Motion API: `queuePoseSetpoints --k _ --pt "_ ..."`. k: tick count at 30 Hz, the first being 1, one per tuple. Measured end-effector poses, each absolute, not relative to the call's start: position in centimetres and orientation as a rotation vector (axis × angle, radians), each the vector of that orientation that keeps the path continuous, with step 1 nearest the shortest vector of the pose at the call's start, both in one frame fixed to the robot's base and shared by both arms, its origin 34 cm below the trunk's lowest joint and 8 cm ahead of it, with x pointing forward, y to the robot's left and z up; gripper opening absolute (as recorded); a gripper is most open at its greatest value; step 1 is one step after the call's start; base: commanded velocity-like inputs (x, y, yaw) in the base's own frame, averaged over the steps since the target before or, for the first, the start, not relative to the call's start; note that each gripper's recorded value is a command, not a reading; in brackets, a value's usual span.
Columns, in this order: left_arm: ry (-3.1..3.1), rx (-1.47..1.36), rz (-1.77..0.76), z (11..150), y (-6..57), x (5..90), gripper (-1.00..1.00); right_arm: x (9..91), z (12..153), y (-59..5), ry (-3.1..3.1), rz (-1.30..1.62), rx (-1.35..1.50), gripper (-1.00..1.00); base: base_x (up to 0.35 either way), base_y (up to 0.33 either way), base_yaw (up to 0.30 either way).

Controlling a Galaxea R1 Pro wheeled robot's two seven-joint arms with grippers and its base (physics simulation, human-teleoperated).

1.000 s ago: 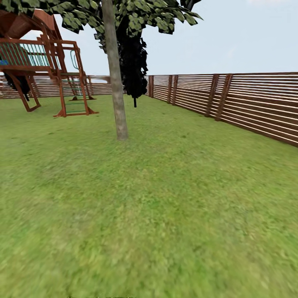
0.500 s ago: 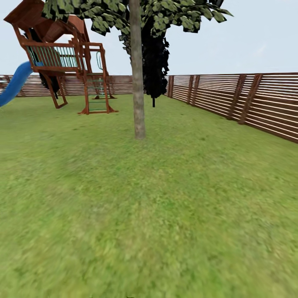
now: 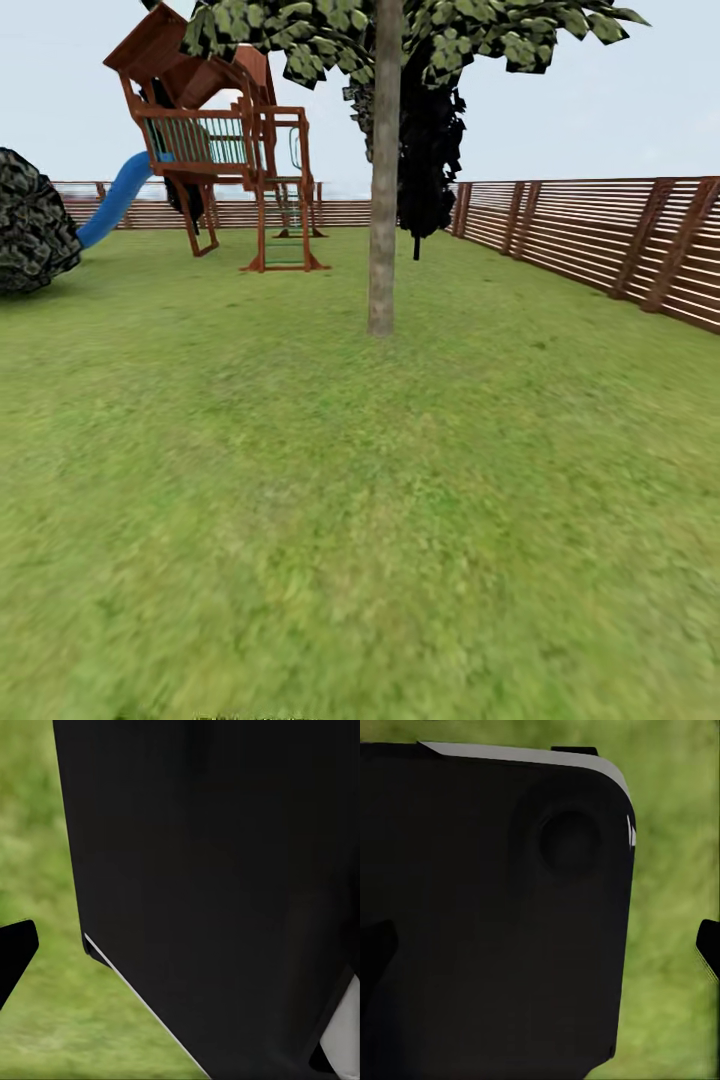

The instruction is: Take the three Easter eggs out of the wicker basket on the lawn in the garden, then place them on the lawn next to a single tree (choose any tree) so that all three eggs are next to the same tree and none are left in the basket.

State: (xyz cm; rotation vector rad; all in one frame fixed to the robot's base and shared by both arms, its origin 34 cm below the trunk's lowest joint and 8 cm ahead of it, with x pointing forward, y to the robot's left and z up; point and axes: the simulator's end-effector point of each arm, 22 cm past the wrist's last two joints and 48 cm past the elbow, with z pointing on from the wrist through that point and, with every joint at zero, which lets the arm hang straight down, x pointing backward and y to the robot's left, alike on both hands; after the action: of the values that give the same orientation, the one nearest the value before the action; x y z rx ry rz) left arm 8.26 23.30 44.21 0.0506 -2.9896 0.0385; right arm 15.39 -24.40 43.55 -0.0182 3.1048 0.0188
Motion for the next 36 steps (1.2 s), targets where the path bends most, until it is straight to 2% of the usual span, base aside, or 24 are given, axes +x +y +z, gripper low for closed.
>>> queuePoseSetpoints --k 36 --pt "-2.99 0.051 0.038 44.2 23.3 8.27 1.0 15.39 43.55 -24.4 3.105 0.019 -0.018 1.0 0.0 0.0 0.295"
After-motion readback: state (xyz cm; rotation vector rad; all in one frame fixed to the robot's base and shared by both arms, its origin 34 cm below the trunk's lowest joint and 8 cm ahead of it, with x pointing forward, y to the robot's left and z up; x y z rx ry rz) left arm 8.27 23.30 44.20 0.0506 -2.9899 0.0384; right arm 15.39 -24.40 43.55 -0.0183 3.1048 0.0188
